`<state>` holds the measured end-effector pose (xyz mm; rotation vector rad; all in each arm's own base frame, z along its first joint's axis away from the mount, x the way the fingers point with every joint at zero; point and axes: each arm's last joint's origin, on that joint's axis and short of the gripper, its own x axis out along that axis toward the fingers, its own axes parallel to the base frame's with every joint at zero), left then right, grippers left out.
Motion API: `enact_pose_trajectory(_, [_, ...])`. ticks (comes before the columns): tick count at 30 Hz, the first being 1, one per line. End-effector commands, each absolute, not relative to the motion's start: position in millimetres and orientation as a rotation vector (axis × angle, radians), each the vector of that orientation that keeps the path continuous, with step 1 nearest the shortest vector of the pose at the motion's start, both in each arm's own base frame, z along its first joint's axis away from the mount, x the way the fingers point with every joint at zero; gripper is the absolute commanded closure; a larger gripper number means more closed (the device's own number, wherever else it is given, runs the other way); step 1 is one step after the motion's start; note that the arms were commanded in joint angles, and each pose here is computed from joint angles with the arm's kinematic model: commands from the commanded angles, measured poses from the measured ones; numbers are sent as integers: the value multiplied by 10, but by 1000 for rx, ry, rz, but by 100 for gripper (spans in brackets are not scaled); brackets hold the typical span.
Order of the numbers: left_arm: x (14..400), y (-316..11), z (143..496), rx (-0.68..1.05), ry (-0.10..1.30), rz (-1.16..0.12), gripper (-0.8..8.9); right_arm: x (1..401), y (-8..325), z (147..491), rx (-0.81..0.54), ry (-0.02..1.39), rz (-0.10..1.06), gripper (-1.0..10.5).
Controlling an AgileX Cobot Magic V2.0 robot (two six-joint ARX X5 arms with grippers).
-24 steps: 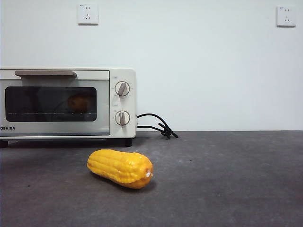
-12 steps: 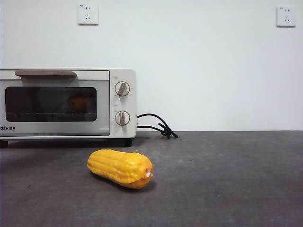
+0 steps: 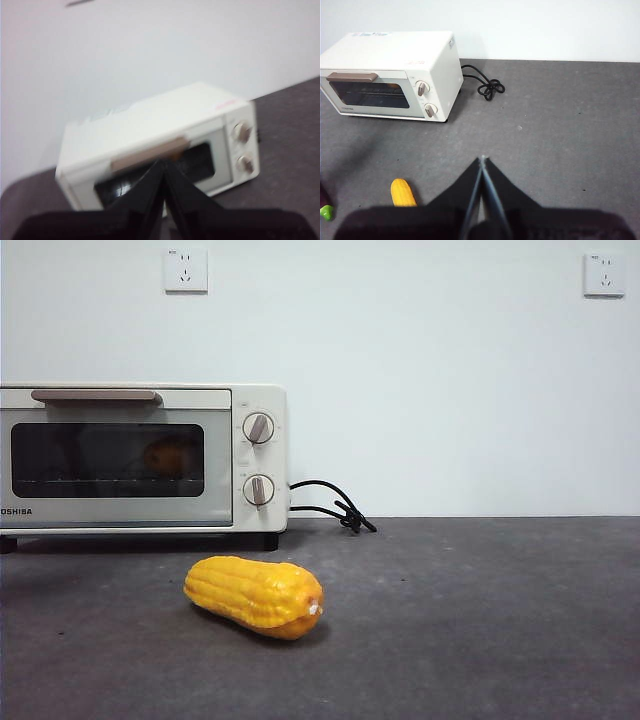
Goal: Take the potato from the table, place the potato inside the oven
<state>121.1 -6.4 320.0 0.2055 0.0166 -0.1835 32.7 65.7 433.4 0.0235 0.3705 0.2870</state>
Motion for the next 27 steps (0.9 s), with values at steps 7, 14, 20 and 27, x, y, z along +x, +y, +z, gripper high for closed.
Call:
enact_pose_trajectory(7, [1094,37,1959,129,166,45,818,326,652,4307,8,378,281,945])
enact_pose_trajectory(14, [1033,38,1647,105,131,48,818,326,652,4307,8,378,281,945])
enact_pose_trajectory(20, [1010,38,1562,83,122,52,818,326,652,4307,8,378,281,945])
enact_pose_trajectory(27, [965,44,1485,83,182,62,818,326,652,4307,8,378,281,945])
